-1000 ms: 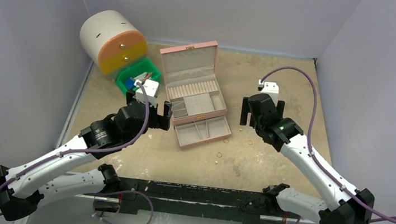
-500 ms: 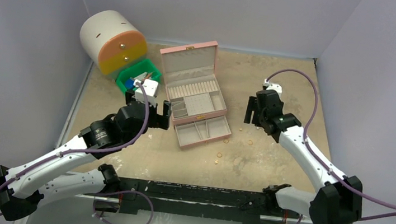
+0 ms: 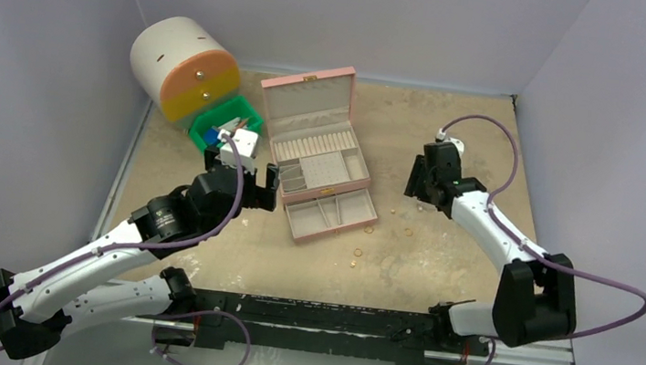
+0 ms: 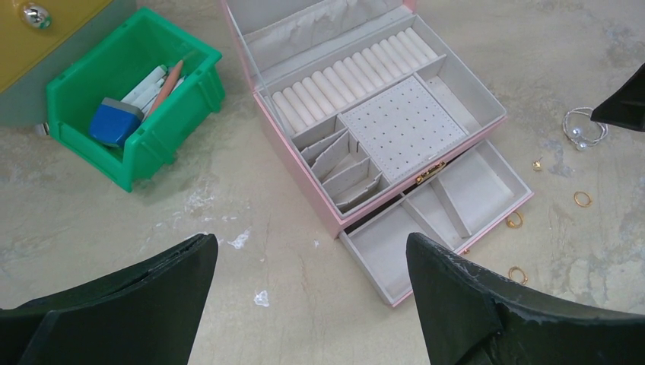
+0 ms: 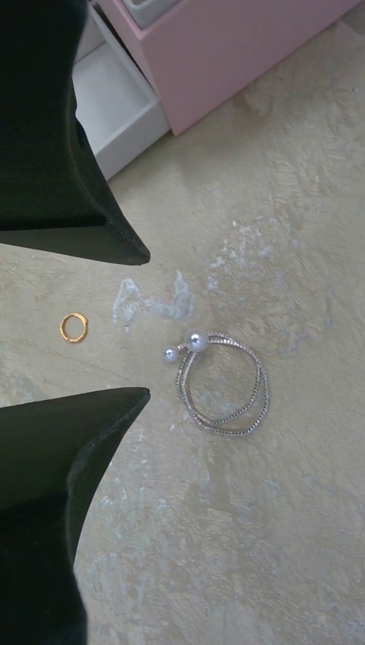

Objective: Organize the mixed jewelry

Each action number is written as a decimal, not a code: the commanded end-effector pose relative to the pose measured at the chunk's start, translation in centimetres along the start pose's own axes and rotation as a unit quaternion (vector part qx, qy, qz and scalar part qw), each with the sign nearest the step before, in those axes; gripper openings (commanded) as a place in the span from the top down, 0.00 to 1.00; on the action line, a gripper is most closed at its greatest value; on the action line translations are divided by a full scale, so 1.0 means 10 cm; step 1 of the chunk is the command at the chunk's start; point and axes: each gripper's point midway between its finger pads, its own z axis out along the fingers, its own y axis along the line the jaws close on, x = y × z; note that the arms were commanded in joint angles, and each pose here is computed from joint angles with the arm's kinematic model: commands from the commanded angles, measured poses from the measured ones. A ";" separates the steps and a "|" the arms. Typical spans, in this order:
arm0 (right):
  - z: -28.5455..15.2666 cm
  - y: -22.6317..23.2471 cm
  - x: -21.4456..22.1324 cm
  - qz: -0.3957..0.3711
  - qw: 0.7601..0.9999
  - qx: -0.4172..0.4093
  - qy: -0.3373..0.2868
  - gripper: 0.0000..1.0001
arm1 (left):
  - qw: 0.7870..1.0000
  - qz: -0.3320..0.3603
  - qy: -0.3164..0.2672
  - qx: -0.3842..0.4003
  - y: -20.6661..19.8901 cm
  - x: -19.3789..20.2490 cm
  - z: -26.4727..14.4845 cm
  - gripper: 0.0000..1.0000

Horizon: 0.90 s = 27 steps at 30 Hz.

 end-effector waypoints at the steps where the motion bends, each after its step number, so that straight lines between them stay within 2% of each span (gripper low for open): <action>1: 0.15 -0.02 -0.04 0.035 0.999 0.004 -0.005 0.38 | 1.000 -0.015 -0.027 0.000 -0.01 -0.24 -0.05 0.05; 16: 0.60 0.01 0.11 0.055 0.998 0.009 0.039 0.55 | 1.000 -0.007 -0.021 -0.010 0.01 -0.20 -0.02 0.06; 27: 0.67 -0.09 0.20 0.051 0.997 0.036 0.045 0.60 | 1.000 -0.004 -0.019 -0.013 0.01 -0.19 -0.01 0.06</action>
